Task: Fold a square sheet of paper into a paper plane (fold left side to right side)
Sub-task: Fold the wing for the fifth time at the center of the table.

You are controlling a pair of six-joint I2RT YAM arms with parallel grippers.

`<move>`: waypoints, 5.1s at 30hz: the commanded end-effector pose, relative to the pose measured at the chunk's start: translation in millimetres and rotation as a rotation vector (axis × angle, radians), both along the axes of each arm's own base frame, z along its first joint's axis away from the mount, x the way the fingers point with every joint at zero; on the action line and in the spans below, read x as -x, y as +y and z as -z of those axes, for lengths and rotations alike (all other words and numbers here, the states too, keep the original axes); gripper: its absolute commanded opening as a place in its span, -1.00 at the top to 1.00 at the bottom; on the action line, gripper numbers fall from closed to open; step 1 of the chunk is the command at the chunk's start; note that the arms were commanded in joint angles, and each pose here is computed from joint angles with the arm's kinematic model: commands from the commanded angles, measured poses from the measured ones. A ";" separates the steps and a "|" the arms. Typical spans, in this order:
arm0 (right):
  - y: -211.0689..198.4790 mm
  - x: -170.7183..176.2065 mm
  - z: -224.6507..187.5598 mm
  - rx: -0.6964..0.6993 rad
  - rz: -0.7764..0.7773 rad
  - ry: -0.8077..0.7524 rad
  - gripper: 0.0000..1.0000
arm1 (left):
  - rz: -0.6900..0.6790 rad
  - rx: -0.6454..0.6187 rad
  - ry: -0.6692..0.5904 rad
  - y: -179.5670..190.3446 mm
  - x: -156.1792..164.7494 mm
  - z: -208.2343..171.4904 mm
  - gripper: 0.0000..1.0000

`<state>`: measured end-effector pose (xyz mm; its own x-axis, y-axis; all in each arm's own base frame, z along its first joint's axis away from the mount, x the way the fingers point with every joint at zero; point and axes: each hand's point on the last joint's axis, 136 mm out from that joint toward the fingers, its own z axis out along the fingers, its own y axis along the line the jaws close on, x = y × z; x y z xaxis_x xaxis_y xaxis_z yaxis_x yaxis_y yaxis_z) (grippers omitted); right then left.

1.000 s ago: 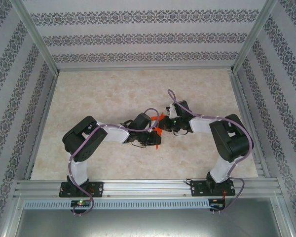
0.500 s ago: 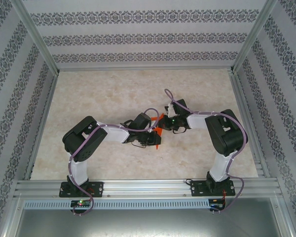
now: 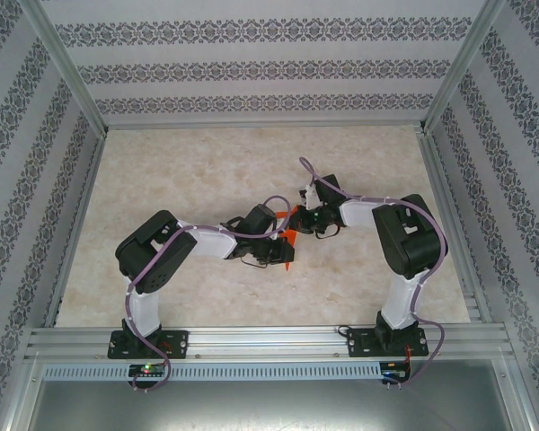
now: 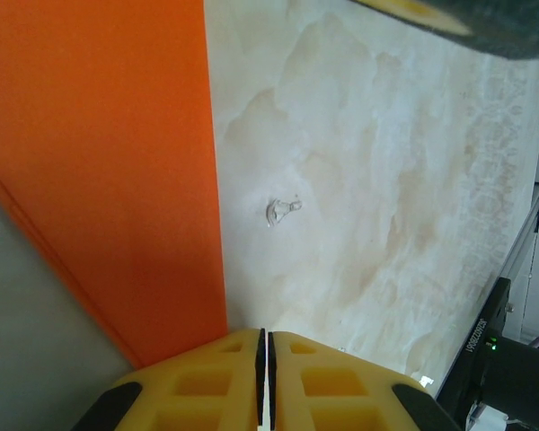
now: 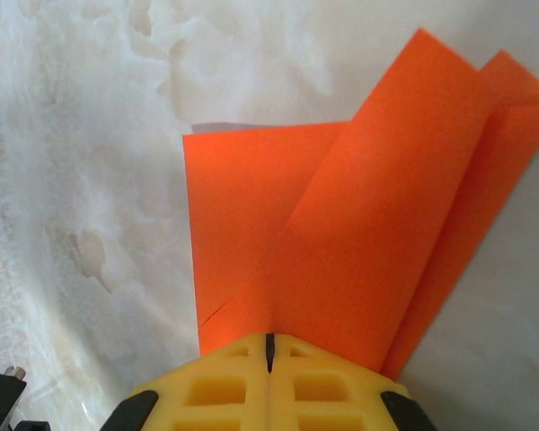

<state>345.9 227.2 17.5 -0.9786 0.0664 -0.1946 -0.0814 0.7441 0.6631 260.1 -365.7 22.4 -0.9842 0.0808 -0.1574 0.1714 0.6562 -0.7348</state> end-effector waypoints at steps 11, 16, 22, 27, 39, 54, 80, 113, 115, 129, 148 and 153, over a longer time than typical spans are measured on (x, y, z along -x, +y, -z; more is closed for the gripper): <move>-43.5 -51.5 10.6 0.108 0.109 -0.050 1.00 | 0.037 -0.081 0.082 6.5 21.7 26.4 0.72; -53.3 -64.3 10.7 0.106 0.137 -0.048 1.00 | 0.038 -0.080 0.086 6.1 22.0 27.2 0.73; -62.2 -78.9 9.0 0.115 0.158 -0.046 1.00 | 0.041 -0.079 0.088 5.1 21.8 27.7 0.72; -70.6 -88.5 11.1 0.117 0.177 -0.039 1.00 | 0.040 -0.078 0.089 5.1 21.9 27.7 0.72; -84.3 -115.9 -26.0 0.095 0.210 -0.120 1.00 | 0.043 -0.072 0.084 4.7 21.6 26.6 0.72; -21.5 -13.3 -39.2 -0.071 0.101 -0.043 1.00 | 0.029 -0.073 0.061 8.4 21.1 22.8 0.70; -23.9 9.3 20.9 0.092 0.062 0.106 1.00 | 0.032 0.048 0.032 -4.8 19.3 -20.9 0.53; -30.2 6.8 25.2 0.151 0.059 0.120 1.00 | 0.006 -0.034 0.137 18.9 44.5 11.1 0.58; -30.4 6.8 25.3 0.152 0.059 0.120 1.00 | 0.007 -0.036 0.140 21.3 48.0 10.6 0.58; -28.9 7.1 24.9 0.144 0.058 0.122 1.00 | 0.013 0.052 0.007 16.1 16.6 -51.2 0.61; -19.6 0.0 -1.3 0.078 0.059 0.045 1.00 | -0.047 -0.084 0.069 19.3 0.4 22.5 0.63; -24.2 -3.6 -40.6 0.067 0.068 -0.048 1.00 | -0.057 -0.088 0.105 22.6 9.1 37.4 0.67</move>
